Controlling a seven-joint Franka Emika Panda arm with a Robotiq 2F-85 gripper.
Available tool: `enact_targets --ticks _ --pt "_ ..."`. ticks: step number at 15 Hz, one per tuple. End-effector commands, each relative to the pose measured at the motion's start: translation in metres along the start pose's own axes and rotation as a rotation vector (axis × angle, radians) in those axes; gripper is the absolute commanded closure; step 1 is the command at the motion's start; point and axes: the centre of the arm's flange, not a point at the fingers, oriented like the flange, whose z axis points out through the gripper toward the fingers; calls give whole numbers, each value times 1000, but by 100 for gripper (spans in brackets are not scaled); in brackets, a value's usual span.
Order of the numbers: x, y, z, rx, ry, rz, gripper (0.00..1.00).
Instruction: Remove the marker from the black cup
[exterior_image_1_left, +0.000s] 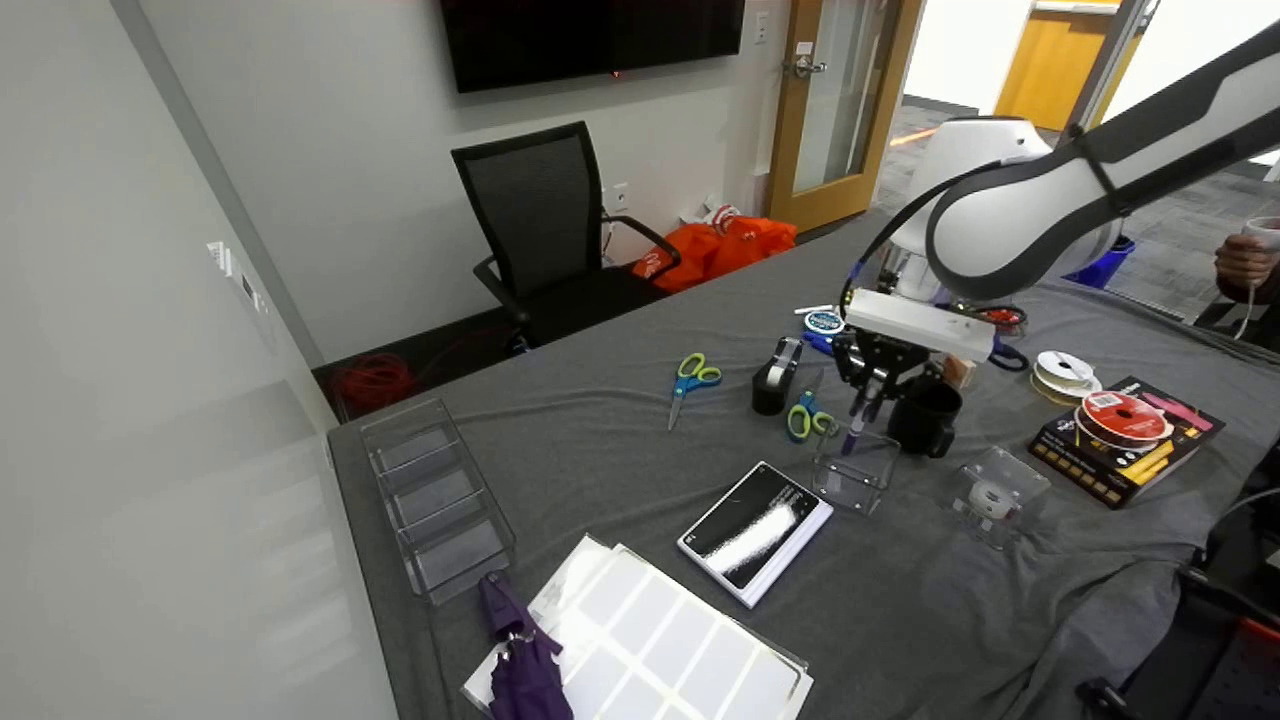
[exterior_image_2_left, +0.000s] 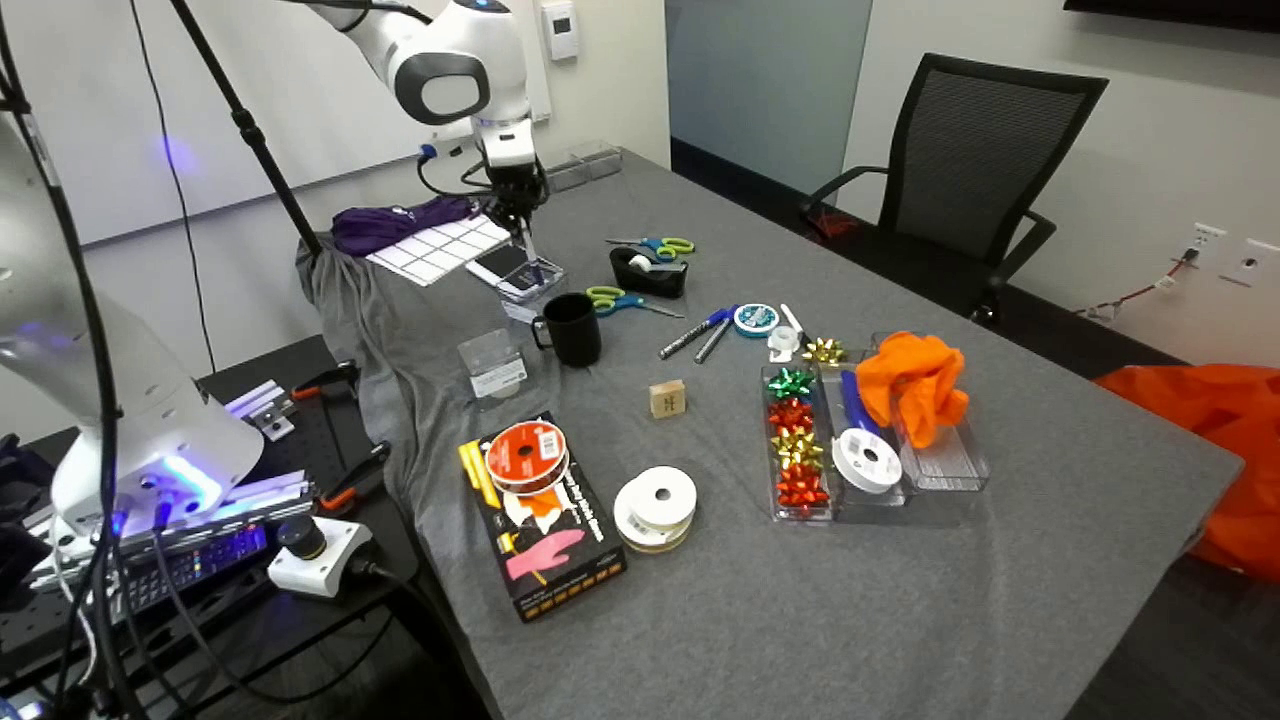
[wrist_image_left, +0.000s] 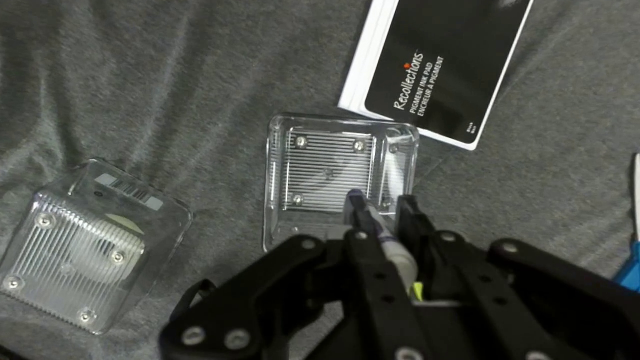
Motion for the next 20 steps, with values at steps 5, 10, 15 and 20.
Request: enact_targets --ticks 5,10,15,20 --pt "7 -9 39 -224 158 20 41" --pt "7 3 20 -221 170 -17 5" --pt "5 11 -1 -179 170 -41 0" --pt "9 35 -36 -120 182 -97 0"
